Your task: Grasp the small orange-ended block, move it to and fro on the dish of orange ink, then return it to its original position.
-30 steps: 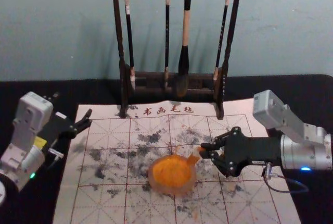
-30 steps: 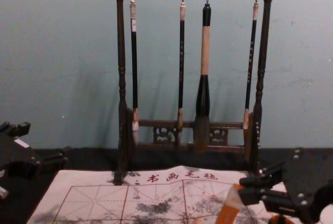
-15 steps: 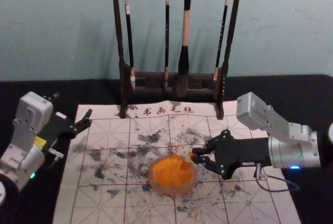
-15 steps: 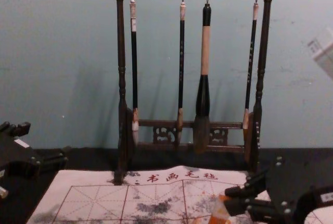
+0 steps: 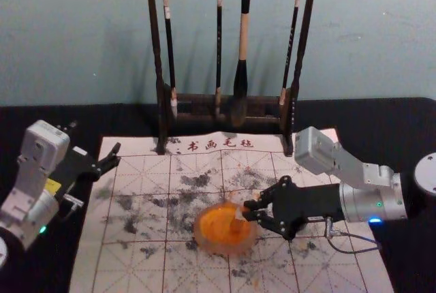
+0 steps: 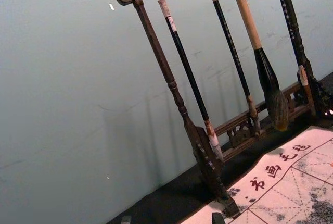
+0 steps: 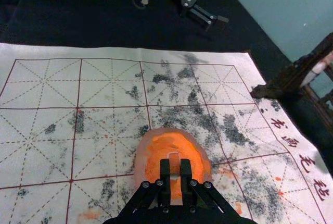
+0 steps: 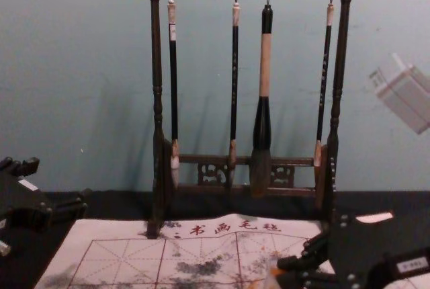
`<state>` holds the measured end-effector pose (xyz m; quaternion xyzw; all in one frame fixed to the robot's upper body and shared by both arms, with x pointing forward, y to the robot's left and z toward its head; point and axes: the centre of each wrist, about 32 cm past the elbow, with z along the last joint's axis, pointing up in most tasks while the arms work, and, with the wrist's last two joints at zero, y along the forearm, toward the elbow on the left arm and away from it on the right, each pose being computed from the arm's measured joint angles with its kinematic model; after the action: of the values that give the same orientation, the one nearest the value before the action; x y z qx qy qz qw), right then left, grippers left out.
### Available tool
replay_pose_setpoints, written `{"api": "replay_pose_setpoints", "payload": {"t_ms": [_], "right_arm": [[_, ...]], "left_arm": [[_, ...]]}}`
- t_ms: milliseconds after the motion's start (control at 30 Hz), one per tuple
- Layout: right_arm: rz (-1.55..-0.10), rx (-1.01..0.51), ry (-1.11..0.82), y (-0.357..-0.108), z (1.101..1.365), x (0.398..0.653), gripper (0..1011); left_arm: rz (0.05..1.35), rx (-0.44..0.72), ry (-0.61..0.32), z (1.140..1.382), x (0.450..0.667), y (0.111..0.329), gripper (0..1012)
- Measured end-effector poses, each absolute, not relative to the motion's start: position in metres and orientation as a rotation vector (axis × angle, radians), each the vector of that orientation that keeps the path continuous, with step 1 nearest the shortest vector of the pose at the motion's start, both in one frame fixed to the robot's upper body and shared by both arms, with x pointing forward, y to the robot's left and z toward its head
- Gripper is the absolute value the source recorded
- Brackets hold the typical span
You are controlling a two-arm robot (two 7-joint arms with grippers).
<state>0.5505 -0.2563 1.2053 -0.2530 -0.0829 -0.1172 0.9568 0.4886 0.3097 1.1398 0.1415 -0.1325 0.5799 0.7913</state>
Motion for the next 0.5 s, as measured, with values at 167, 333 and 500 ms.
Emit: {"api": "replay_pose_setpoints", "payload": {"t_ms": [167, 333, 500], "right_arm": [[-0.224, -0.517, -0.167, -0.252, 1.204, 0.552, 81], [-0.214, -0.519, -0.167, -0.248, 1.203, 0.552, 81], [-0.206, -0.521, -0.168, -0.244, 1.202, 0.553, 81]], "left_arm": [[1.248, 0.304, -0.285, 1.14, 0.489, 0.31, 1001], [1.248, 0.304, -0.285, 1.14, 0.489, 0.31, 1002], [1.248, 0.304, -0.285, 1.14, 0.489, 0.31, 1001]]}}
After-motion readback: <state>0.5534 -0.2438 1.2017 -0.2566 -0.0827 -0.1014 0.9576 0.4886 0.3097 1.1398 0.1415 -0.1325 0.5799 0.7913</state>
